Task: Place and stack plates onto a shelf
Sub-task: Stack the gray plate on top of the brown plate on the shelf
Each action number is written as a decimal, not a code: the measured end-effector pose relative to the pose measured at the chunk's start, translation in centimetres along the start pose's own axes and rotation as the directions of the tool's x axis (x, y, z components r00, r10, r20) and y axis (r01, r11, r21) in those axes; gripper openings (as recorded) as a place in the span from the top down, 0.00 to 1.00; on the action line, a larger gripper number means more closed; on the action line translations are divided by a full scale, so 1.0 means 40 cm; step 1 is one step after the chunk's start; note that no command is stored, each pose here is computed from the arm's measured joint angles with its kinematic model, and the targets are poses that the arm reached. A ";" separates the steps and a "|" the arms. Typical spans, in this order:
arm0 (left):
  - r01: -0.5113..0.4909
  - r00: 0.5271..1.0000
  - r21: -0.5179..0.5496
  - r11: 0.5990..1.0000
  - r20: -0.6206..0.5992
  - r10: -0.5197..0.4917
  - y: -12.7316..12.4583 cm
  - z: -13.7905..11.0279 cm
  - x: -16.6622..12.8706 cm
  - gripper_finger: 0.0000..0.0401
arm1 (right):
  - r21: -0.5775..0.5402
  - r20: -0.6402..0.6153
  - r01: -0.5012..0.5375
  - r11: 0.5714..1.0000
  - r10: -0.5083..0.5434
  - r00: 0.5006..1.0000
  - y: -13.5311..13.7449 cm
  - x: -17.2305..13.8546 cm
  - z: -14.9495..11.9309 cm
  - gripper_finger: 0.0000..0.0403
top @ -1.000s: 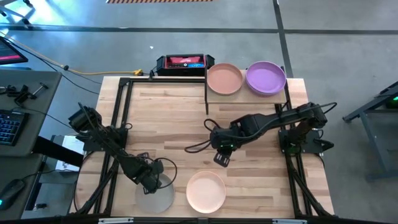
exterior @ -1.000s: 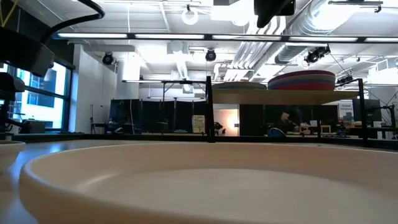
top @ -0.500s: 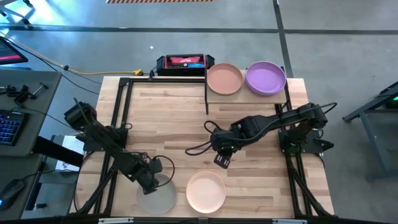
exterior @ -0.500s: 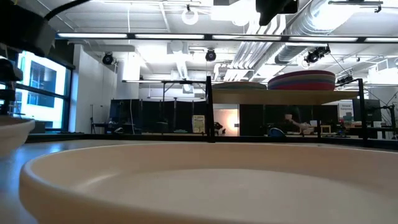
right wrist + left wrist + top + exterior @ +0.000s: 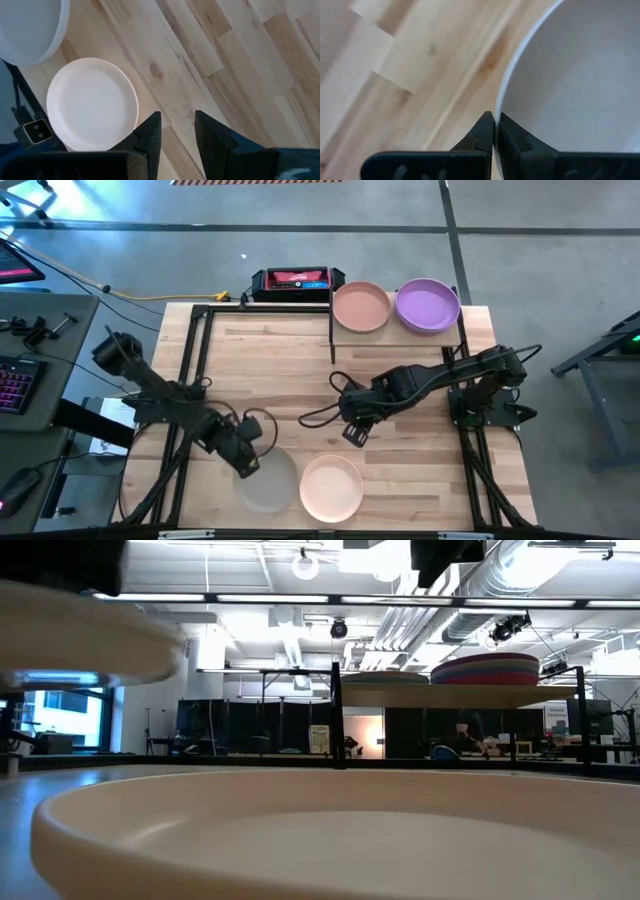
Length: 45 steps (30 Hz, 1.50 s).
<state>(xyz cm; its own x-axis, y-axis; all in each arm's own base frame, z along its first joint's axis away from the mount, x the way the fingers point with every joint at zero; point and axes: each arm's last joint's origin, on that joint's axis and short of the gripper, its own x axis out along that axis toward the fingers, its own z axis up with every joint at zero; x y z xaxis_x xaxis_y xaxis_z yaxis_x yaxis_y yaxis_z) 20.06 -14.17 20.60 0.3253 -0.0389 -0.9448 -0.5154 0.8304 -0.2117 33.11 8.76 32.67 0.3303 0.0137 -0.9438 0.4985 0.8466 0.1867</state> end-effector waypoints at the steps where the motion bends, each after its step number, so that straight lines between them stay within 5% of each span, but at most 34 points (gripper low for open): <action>1: -0.003 1.000 -0.017 1.000 0.011 0.003 0.007 0.010 -0.004 1.00 | 0.003 0.006 0.007 1.000 -0.007 1.000 -0.002 0.000 0.002 0.76; 14: -0.056 0.992 -0.124 0.991 0.103 0.069 0.098 0.151 -0.014 1.00 | 0.197 0.089 0.075 0.978 -0.094 0.992 -0.090 0.005 0.088 0.76; 30: -0.105 0.935 -0.229 0.968 0.307 0.175 0.205 0.339 -0.073 1.00 | 0.201 0.178 0.094 0.975 -0.131 0.975 -0.169 0.004 0.163 0.76; 45: -0.138 0.884 -0.250 0.958 0.406 0.233 0.260 0.427 -0.147 1.00 | 0.192 0.262 0.064 0.979 -0.113 0.958 -0.209 0.000 0.213 0.76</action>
<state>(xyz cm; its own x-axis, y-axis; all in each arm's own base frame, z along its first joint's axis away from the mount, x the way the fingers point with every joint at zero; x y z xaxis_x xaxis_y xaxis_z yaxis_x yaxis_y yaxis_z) 26.30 4.19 28.23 0.4897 0.3848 -0.7824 -0.7369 0.6623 -0.1354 35.75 -2.86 33.44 0.4701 -0.2225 -0.8541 0.6628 0.7280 0.1752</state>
